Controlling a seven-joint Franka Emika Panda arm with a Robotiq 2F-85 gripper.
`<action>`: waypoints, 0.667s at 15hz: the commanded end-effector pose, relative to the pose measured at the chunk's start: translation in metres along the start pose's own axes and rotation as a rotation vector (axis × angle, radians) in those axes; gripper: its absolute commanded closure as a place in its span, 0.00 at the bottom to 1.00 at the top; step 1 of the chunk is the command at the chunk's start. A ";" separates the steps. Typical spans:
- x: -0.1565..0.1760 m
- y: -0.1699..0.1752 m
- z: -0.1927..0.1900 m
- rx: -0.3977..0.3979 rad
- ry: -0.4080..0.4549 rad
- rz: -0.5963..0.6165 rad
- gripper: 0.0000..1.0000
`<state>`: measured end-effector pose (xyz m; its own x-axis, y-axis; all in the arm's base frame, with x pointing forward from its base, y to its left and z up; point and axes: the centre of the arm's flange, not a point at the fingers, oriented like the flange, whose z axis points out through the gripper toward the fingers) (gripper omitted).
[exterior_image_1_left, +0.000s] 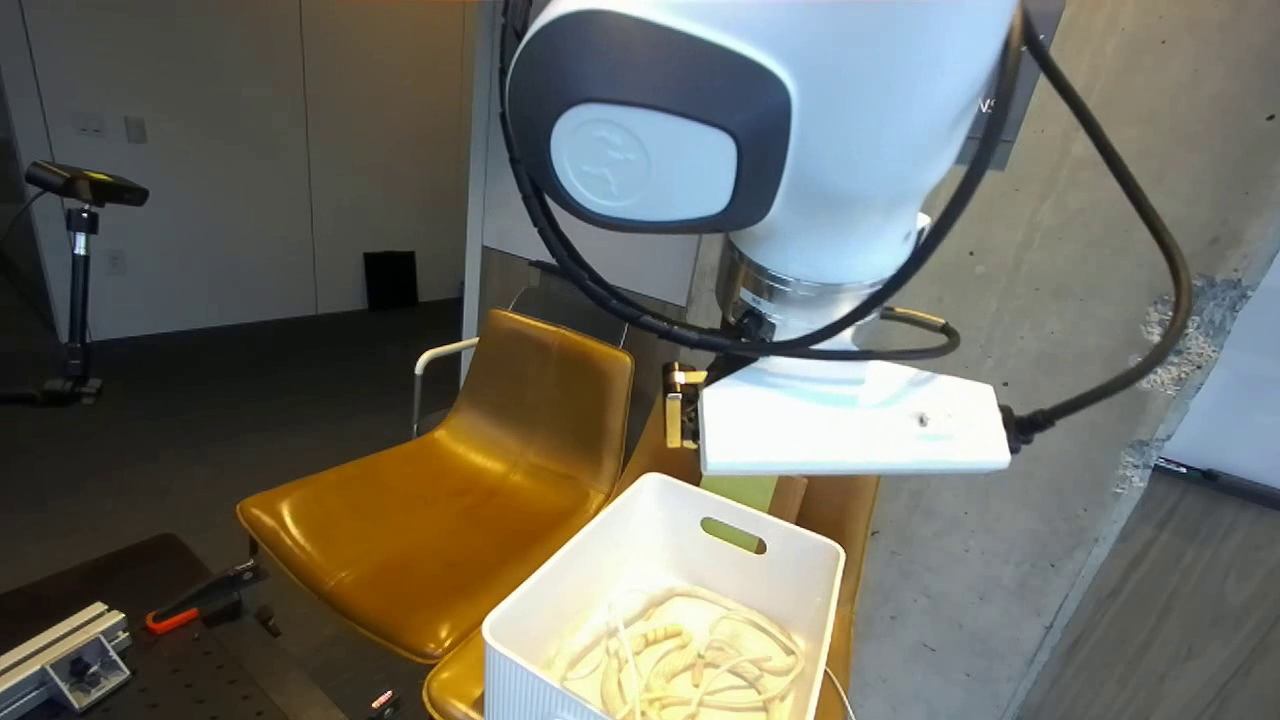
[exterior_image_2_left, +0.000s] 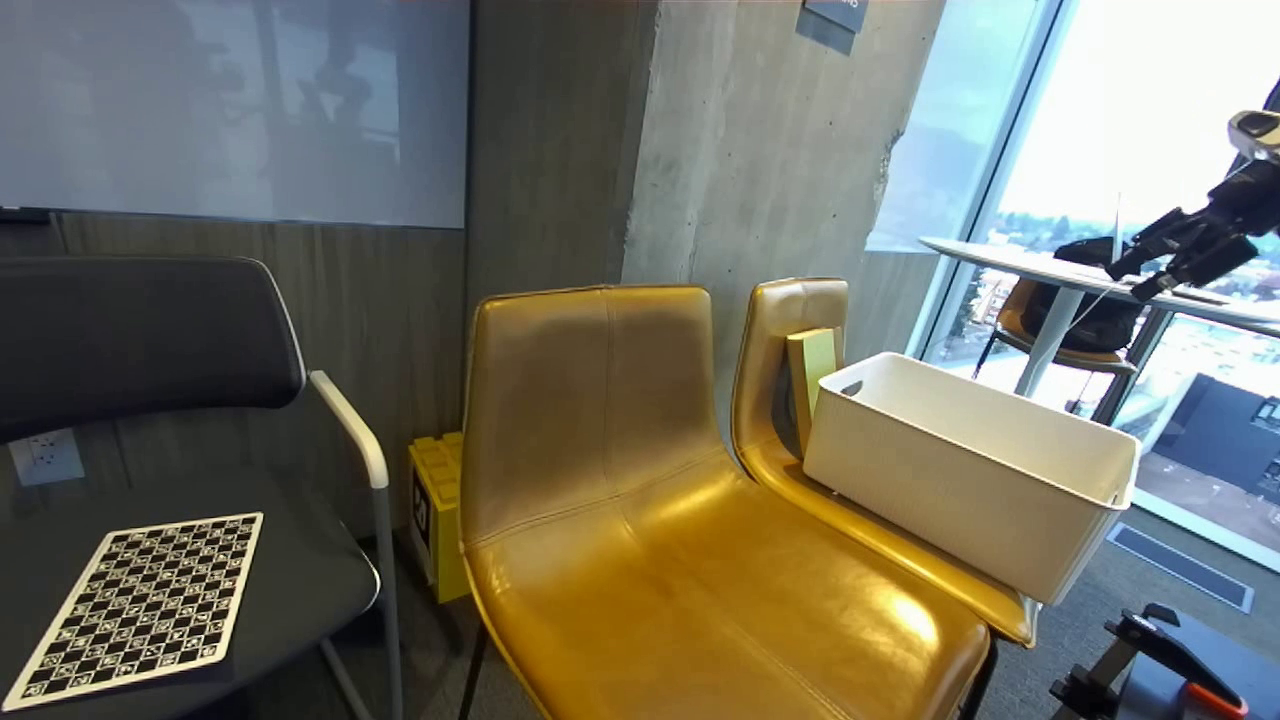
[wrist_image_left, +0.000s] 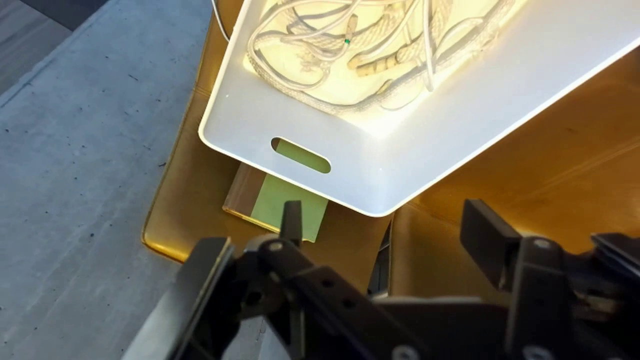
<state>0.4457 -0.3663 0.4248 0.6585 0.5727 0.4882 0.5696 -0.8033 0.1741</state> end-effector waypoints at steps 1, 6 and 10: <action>-0.045 0.019 -0.014 0.052 0.025 0.052 0.00; -0.049 0.009 -0.012 0.041 0.001 0.060 0.00; -0.046 0.009 -0.011 0.042 0.002 0.055 0.00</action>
<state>0.4153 -0.4020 0.4138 0.6885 0.5277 0.4975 0.5529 -0.8259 0.1108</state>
